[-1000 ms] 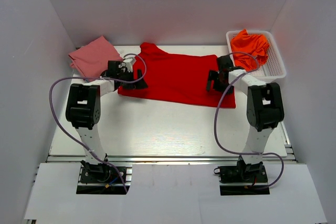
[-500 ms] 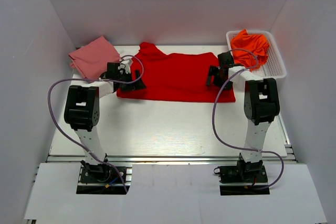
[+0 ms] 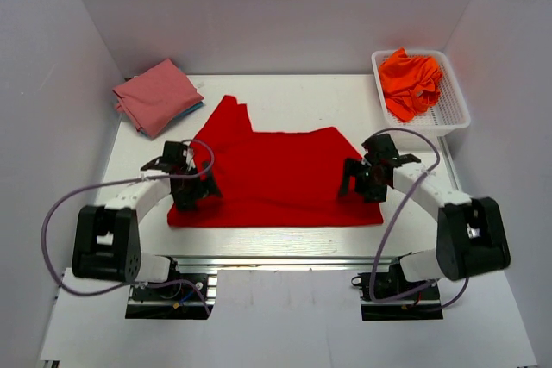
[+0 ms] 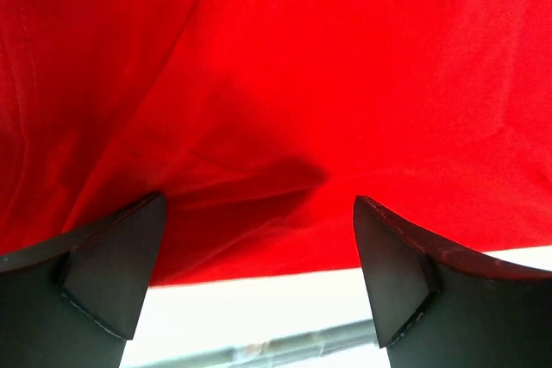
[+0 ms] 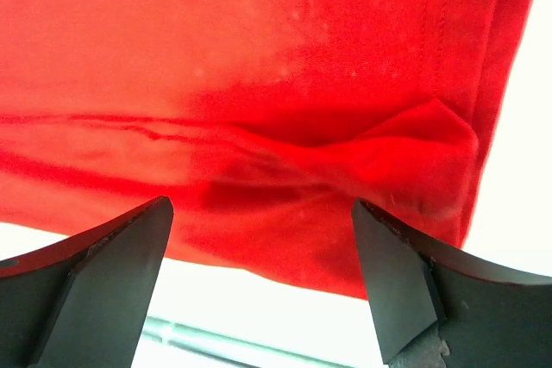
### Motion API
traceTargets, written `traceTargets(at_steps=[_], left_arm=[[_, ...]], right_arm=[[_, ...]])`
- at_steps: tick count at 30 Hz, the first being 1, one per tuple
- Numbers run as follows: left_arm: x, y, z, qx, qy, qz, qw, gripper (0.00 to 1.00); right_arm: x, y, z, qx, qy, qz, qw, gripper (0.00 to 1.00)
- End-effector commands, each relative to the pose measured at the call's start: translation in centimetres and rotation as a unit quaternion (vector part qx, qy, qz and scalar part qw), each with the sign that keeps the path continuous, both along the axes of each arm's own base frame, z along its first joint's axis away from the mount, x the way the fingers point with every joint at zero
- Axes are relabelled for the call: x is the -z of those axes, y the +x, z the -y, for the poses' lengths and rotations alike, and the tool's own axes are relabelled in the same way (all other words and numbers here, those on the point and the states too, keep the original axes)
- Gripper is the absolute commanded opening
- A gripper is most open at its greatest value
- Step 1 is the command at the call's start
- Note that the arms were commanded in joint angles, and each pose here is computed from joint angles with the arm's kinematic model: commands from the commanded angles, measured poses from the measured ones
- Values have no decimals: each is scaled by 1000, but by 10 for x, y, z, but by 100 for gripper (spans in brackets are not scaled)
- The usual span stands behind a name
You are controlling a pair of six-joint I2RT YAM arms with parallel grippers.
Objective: Fold and stack the t-shirts
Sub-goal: Fold the flattened tshirt in 1/3 of the way, then grap the side of the flattened tshirt furthest away from the robot with both arms
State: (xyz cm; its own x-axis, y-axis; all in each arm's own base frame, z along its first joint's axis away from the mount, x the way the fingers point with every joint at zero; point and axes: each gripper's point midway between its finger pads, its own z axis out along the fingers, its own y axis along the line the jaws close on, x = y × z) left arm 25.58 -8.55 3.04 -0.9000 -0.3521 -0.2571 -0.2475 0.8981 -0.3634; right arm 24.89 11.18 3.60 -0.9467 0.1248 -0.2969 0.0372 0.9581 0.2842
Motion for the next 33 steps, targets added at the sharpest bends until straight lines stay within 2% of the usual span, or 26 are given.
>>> traceTargets(at_steps=[1, 4, 7, 8, 10, 11, 13, 15, 16, 17, 18, 19, 20, 21, 23, 25, 30, 33], left_arm=[[-18, -39, -21, -41, 49, -32, 997, 100], [-60, -4, -43, -82, 97, 68, 990, 100], [-84, 26, -43, -90, 88, 131, 983, 100], [-103, 46, -37, -90, 71, 176, 978, 100], [-110, 65, -33, -76, 64, 200, 975, 100], [-122, 80, -31, -78, 59, 226, 969, 100], [-113, 94, -29, -61, 57, 221, 972, 100], [-113, 105, -28, -55, 62, 218, 972, 100], [-108, 109, -30, -51, 72, 212, 973, 100], [-102, 116, -30, -50, 74, 202, 975, 100], [-94, 113, -30, -48, 75, 188, 978, 100], [-94, 117, -32, -46, 82, 188, 978, 100], [-92, 116, -30, -44, 78, 189, 978, 100], [-84, 116, -28, -41, 75, 186, 979, 100], [-78, 114, -27, -37, 70, 182, 980, 100], [-75, 113, -27, -34, 73, 184, 980, 100], [-66, 107, -31, -38, 83, 171, 981, 100], [-62, 103, -30, -35, 80, 165, 982, 100]], right_arm=[[-30, -7, -9, -43, 24, 32, 998, 90], [-56, 21, -11, -40, 22, 91, 995, 90], [-66, 41, -14, -38, 24, 117, 992, 90], [-82, 64, -16, -33, 21, 159, 986, 90], [-75, 81, -15, -32, 5, 157, 987, 90], [-96, 103, -14, -23, -7, 193, 981, 90], [-81, 123, -11, -35, -32, 191, 980, 90], [-86, 156, -19, -65, -36, 237, 969, 90], [-91, 167, -21, -106, -54, 256, 959, 90], [-62, 174, -22, -118, -62, 225, 965, 90], [-79, 192, -29, -124, -59, 245, 960, 84], [-72, 199, -28, -149, -74, 246, 955, 83], [-42, 203, -28, -158, -81, 214, 961, 83], [-57, 221, -34, -171, -80, 234, 954, 83], [-24, 227, -34, -185, -89, 205, 957, 83], [-22, 240, -39, -189, -89, 207, 956, 83], [-4, 243, -35, -190, -101, 186, 959, 71], [-6, 238, -37, -192, -95, 185, 959, 43]])
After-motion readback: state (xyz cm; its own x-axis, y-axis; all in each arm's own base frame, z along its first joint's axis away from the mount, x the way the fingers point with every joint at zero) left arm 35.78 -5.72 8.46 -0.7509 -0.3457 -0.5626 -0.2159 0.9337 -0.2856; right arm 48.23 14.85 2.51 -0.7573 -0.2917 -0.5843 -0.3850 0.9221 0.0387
